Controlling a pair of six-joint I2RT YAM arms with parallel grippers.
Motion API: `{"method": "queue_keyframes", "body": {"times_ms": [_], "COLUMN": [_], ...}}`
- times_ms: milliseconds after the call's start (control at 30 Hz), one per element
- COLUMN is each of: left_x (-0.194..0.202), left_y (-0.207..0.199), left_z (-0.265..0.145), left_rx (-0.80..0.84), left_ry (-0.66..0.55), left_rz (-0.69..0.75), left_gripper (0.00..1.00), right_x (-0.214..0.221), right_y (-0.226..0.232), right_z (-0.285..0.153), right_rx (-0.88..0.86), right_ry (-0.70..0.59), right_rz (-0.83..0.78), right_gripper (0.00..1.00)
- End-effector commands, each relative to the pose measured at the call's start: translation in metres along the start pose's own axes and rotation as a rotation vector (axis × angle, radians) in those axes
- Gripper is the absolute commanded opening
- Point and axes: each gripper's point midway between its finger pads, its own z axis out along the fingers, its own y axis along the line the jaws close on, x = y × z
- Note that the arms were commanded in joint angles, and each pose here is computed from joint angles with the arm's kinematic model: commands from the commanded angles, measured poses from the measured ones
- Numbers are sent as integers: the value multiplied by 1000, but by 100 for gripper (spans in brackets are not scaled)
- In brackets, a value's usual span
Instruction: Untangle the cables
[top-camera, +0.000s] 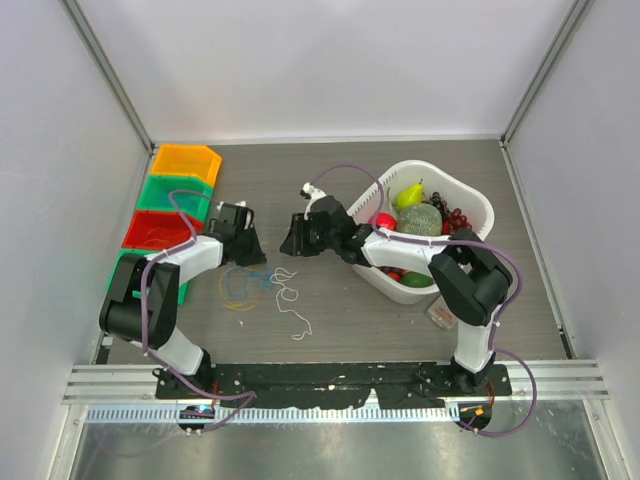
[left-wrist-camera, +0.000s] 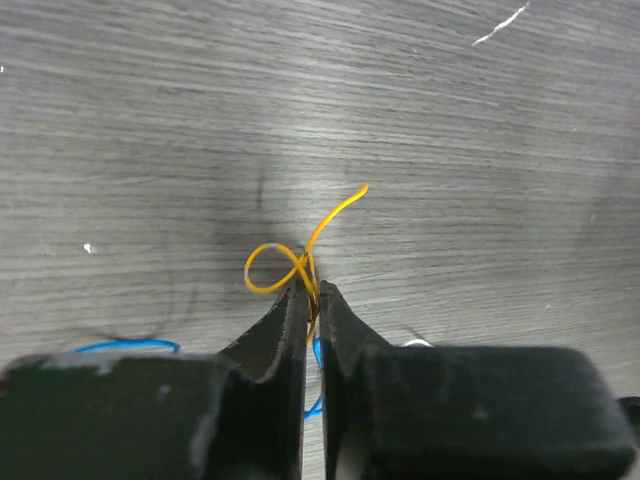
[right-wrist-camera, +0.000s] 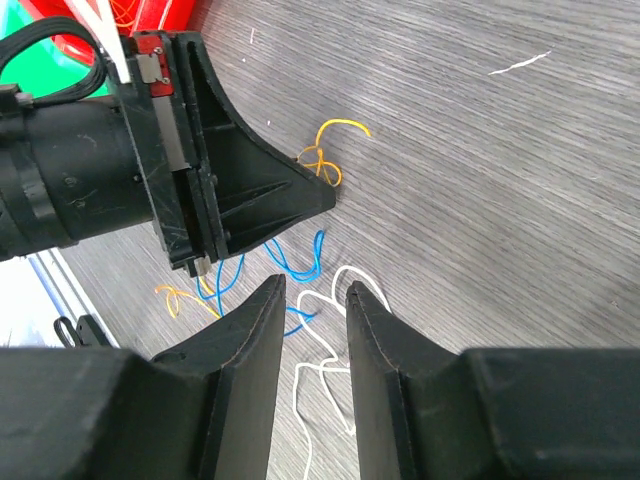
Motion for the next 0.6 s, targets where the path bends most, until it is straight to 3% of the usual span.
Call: {"method": "queue_keyframes", "body": {"times_ms": [0, 200, 367, 433, 567], "left_x": [-12, -43, -33, -25, -16], "left_y": [-12, -36, -68, -82, -109], "left_z": [-3, -74, -142, -163, -215], "left_rx": [55, 163, 372, 454, 647], "left_ry": [-25, -213, -300, -340, -541], "left_rz": [35, 101, 164, 212, 316], "left_gripper": [7, 6, 5, 5, 2], "right_x": [-18, -26, -41, -49, -63], "right_y": [15, 42, 67, 82, 121], "right_z": [-20, -48, -83, -99, -126], "right_rx": [-33, -130, -188, -229, -388], "right_ry": [-45, -32, -34, -54, -127], "right_rz": [-45, -148, -253, -202, -28], "right_gripper": [36, 40, 44, 47, 48]}}
